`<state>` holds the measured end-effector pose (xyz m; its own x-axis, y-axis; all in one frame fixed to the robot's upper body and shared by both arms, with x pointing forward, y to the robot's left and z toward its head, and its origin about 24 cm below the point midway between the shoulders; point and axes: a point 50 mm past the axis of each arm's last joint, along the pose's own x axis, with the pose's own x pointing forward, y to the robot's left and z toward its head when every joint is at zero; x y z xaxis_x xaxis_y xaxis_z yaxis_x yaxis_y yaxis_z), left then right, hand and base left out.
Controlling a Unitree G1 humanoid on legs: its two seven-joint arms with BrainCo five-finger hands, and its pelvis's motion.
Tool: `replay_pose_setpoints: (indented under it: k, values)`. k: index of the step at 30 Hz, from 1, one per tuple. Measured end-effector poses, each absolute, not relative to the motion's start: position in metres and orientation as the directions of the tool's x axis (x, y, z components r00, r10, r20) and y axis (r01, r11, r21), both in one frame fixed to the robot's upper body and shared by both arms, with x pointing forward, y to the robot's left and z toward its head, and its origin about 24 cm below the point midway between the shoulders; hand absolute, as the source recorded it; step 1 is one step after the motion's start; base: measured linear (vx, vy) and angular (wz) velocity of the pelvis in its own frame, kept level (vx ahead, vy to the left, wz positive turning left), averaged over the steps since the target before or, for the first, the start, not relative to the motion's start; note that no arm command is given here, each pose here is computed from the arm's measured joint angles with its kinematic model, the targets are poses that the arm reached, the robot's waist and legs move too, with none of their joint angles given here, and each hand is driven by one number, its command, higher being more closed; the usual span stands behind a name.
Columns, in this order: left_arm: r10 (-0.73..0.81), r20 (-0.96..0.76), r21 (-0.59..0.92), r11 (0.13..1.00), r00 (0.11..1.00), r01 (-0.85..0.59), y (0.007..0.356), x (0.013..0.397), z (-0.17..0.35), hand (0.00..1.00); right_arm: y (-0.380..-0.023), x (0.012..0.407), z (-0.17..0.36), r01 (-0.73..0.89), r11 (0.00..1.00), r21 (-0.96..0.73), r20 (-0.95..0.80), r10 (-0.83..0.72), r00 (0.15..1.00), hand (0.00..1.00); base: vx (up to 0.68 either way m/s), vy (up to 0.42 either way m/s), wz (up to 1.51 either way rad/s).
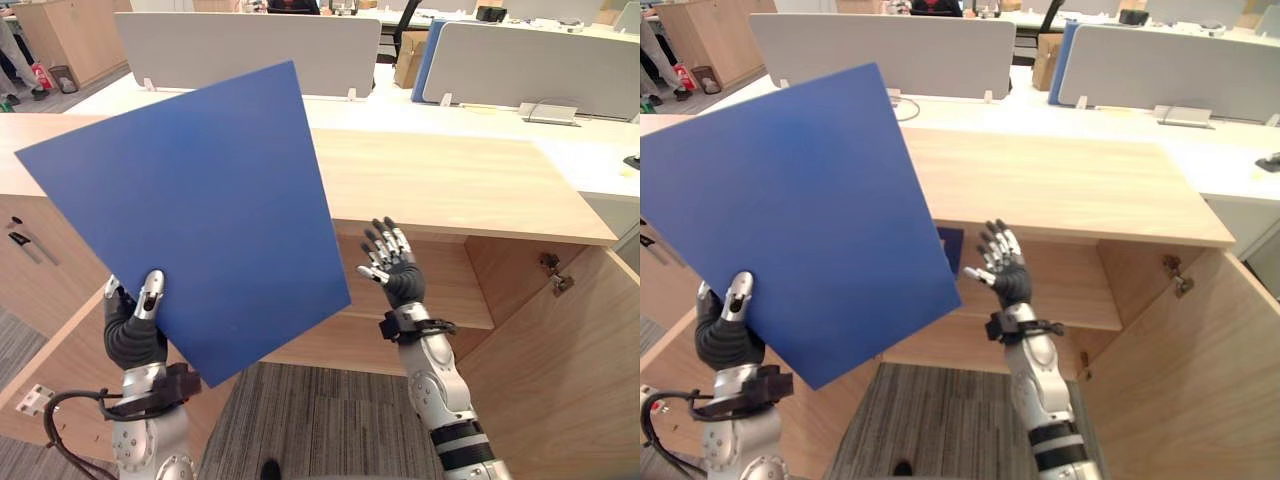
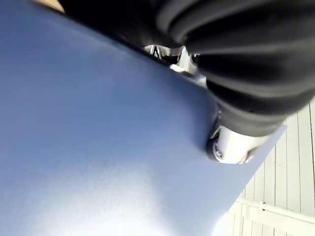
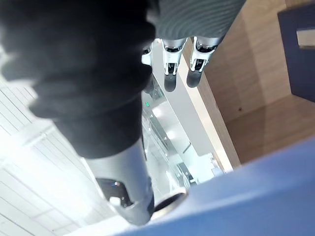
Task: Walk over to the cabinet, pick up the folder, carry it to the office cabinet, place the folder inside the office cabinet, then close the office cabinet door
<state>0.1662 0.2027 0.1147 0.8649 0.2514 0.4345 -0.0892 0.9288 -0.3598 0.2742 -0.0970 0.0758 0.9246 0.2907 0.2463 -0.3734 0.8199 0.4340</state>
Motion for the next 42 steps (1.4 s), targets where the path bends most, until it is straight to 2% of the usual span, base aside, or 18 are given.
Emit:
replay_pose_setpoints:
  k: [4,13,14,23,24,29,35,38,42]
  values:
    - [0.198,0.430,-0.292,0.954,0.881,-0.071,0.194,0.169,0.114,1.00,-0.065,0.279,0.092,-0.540,0.743,0.396,0.294,0.455,0.841,0.00,0.00,0.000,0.00]
    - [0.170,0.440,-0.176,0.979,0.882,-0.101,0.196,0.168,0.114,1.00,-0.059,0.290,0.106,-0.637,0.682,0.359,0.290,0.567,0.771,0.00,-0.02,0.003,-0.02]
    - [0.163,0.430,-0.163,0.981,0.888,-0.101,0.197,0.168,0.112,1.00,-0.060,0.292,0.109,-0.653,0.674,0.345,0.290,0.585,0.757,1.00,-0.03,-0.002,-0.03]
    - [0.153,0.362,-0.111,0.986,0.919,-0.121,0.204,0.164,0.098,1.00,-0.059,0.298,0.120,-0.754,0.632,0.181,0.227,0.719,0.657,1.00,-0.01,0.000,-0.01]
    - [0.149,0.352,-0.099,0.988,0.924,-0.121,0.205,0.165,0.096,0.00,-0.059,0.298,0.121,-0.760,0.630,0.159,0.219,0.728,0.649,1.00,-0.01,0.001,-0.06]
    - [0.117,0.250,0.003,0.993,0.961,-0.122,0.208,0.165,0.075,0.00,-0.062,0.301,0.125,-0.789,0.615,-0.003,0.153,0.780,0.607,1.00,0.00,0.000,-0.01]
    - [0.029,-0.009,0.094,0.995,1.000,-0.028,0.202,0.159,0.026,0.00,-0.071,0.300,0.117,-0.784,0.578,-0.226,0.034,0.809,0.586,1.00,0.00,0.000,0.00]
    - [-0.039,-0.161,0.126,0.990,0.986,0.060,0.196,0.154,-0.007,0.00,-0.076,0.295,0.103,-0.785,0.544,-0.298,-0.044,0.813,0.580,1.00,0.00,0.000,0.00]
    - [-0.095,-0.379,0.098,0.985,0.921,0.141,0.191,0.141,-0.054,0.00,-0.087,0.280,0.060,-0.796,0.535,-0.285,-0.183,0.784,0.593,1.00,-0.01,-0.022,-0.07]
